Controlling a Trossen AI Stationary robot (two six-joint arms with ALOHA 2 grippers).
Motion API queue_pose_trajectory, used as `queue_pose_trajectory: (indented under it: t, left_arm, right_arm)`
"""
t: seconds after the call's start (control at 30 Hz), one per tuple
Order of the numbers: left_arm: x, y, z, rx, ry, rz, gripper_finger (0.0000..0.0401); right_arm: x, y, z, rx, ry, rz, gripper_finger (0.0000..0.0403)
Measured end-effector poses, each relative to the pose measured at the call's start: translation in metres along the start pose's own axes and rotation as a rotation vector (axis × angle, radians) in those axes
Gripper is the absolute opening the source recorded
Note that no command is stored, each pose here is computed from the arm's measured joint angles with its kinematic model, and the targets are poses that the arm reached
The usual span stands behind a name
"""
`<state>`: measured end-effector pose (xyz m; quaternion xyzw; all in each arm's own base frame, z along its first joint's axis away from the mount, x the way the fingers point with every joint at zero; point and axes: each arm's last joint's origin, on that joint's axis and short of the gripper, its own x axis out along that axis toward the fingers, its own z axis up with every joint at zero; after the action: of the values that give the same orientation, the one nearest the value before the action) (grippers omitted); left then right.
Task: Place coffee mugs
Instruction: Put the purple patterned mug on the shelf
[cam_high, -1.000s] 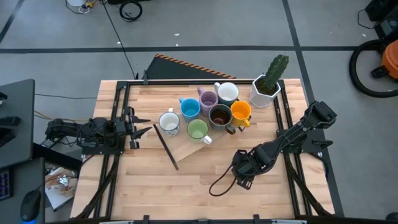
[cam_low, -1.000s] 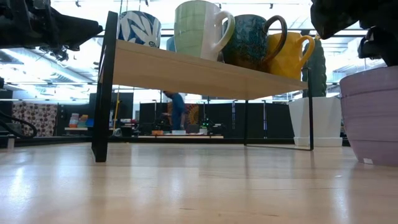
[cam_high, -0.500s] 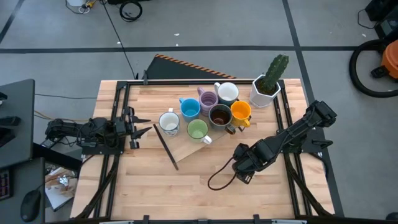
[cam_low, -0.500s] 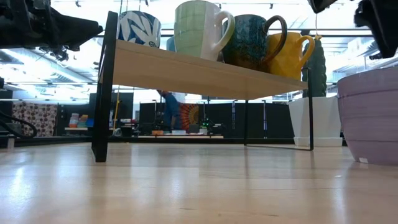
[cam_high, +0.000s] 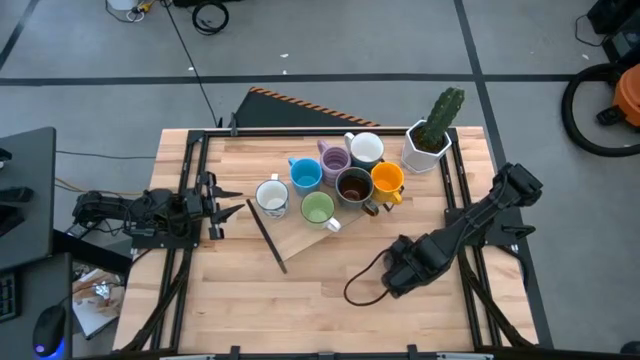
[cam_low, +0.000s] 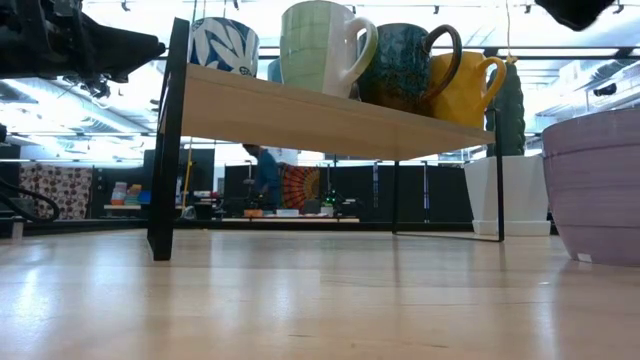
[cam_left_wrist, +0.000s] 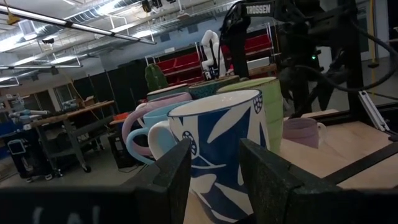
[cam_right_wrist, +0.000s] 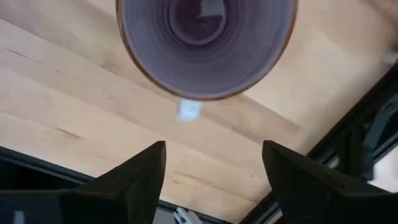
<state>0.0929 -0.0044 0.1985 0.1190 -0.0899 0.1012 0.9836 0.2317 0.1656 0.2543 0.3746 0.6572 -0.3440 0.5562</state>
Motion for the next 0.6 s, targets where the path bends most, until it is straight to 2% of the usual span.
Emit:
queue_pose_trajectory:
  t: [0.3,0.5,0.6]
  left_arm:
    - [0.000,0.000,0.000,0.001,0.001,0.000,0.0141]
    - [0.000,0.000,0.000,0.001,0.001,0.000,0.0141]
    - [0.000,0.000,0.000,0.001,0.002,-0.001,0.0141]
  right_arm:
    - [0.025,0.009,-0.003,0.041,0.001,0.115,0.0259]
    - [0.040,0.003,0.000,0.131,-0.034,0.072,0.0254]
    - [0.044,0.005,0.002,0.149,-0.067,0.110,0.0249]
